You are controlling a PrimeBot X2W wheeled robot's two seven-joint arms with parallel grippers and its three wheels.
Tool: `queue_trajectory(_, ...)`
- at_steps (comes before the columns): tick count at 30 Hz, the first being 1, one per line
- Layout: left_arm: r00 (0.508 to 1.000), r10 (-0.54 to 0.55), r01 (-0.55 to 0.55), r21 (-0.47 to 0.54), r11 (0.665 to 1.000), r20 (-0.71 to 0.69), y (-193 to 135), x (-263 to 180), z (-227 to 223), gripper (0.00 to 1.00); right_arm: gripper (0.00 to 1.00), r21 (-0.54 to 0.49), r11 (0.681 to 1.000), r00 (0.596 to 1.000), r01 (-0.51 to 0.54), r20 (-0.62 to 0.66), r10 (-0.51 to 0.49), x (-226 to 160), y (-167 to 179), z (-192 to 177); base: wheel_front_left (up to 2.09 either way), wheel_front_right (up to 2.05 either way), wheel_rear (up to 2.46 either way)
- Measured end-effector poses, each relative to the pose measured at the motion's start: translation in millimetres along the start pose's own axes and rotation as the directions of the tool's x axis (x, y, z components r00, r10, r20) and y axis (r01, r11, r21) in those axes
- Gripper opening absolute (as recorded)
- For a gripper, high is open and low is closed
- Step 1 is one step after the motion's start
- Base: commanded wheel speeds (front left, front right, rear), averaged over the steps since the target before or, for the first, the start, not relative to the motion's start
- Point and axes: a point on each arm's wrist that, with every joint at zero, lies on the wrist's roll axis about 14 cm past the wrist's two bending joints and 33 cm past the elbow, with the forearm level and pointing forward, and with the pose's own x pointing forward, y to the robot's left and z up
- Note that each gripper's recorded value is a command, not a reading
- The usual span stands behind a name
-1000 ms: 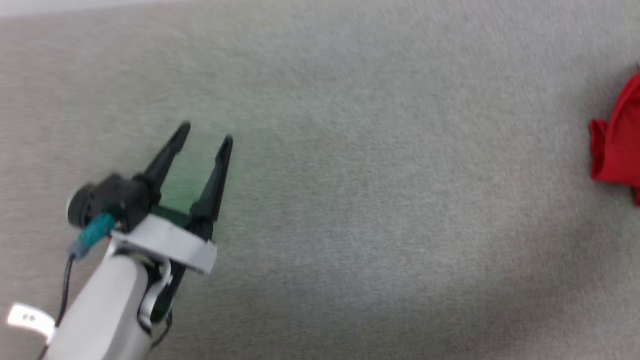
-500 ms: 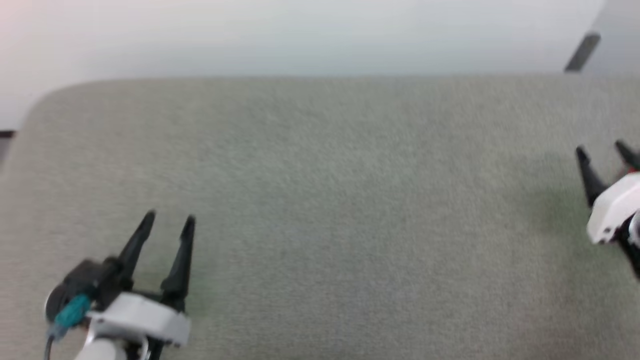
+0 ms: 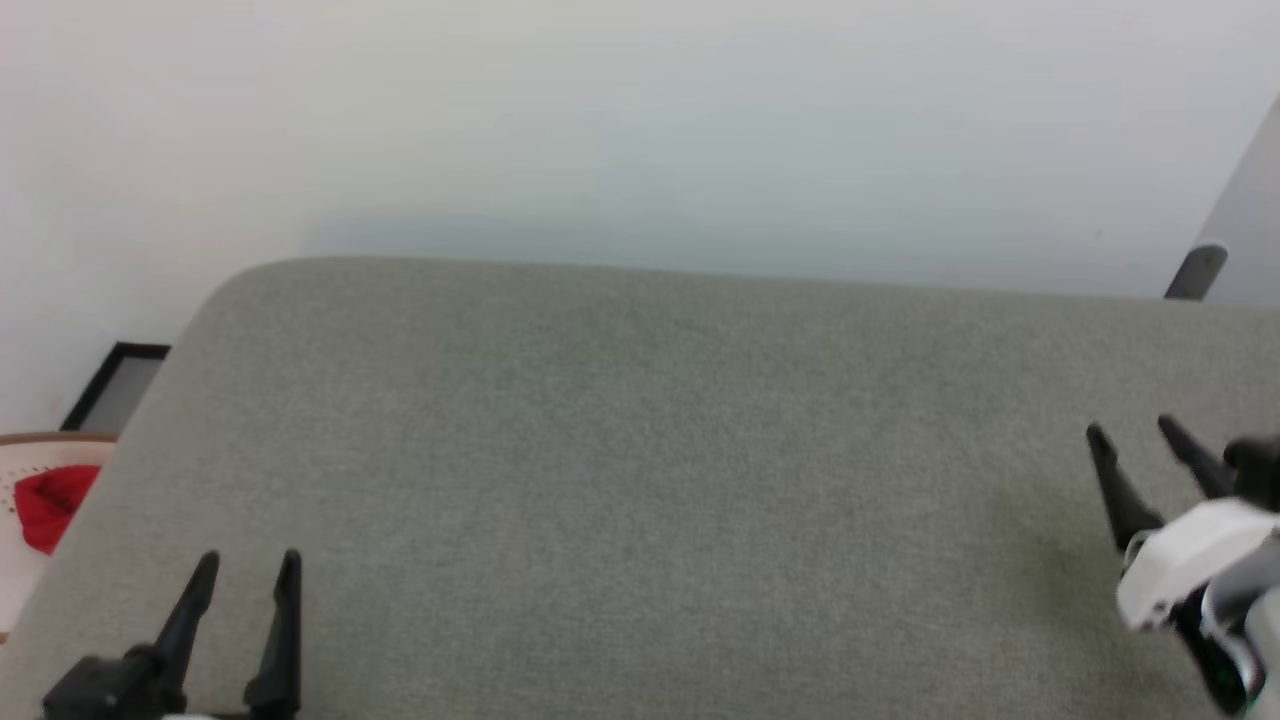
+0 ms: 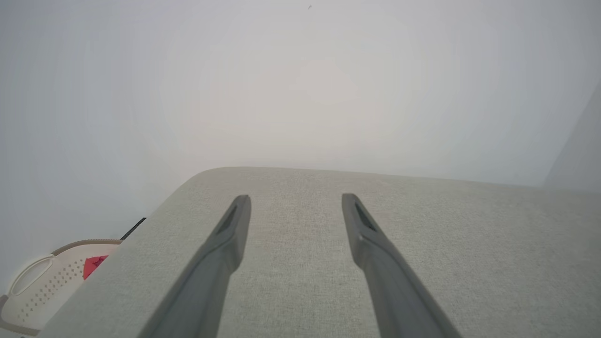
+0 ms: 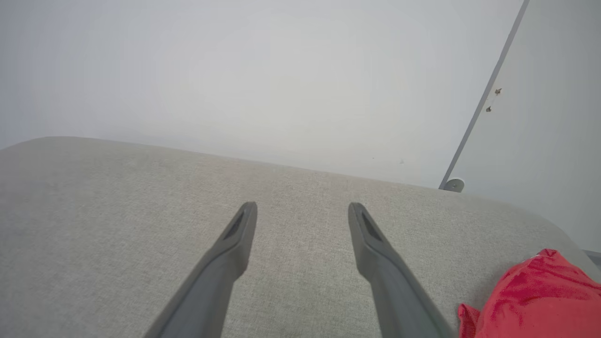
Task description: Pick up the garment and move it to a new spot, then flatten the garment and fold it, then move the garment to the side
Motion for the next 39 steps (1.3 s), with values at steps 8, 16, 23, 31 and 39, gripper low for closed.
queue_trajectory(8,0.998,0.051,-0.051,0.008,0.999,0.033,15.4,-23.6,8.7,1.0,1.0,0.064,0.998,0.999,-0.012,0.053,0.009,-30.7,25.5,-7.8,0.0,0.0,0.0)
queue_trajectory(16,0.998,0.043,-0.043,0.019,0.999,0.04,15.8,-29.0,8.8,1.0,1.0,0.108,0.994,0.995,0.016,0.101,-0.027,-64.0,38.5,-13.3,0.0,0.0,0.0)
queue_trajectory(23,0.999,0.021,-0.022,0.031,0.999,0.029,10.9,-26.9,3.9,1.0,1.0,0.137,0.99,0.994,0.034,0.099,-0.048,-89.5,54.8,-22.3,0.0,0.0,0.0)
queue_trajectory(31,1.0,-0.023,0.023,0.028,0.999,0.015,-1.5,-20.9,-1.8,1.0,1.0,0.146,0.988,0.995,0.042,0.083,-0.055,-105.6,67.4,-26.2,0.0,0.0,0.0)
queue_trajectory(39,0.999,-0.043,0.043,0.017,0.999,-0.008,-7.3,-17.2,-9.7,1.0,1.0,0.14,0.988,0.993,0.059,0.098,-0.073,-113.4,66.3,-20.2,0.0,0.0,0.0)
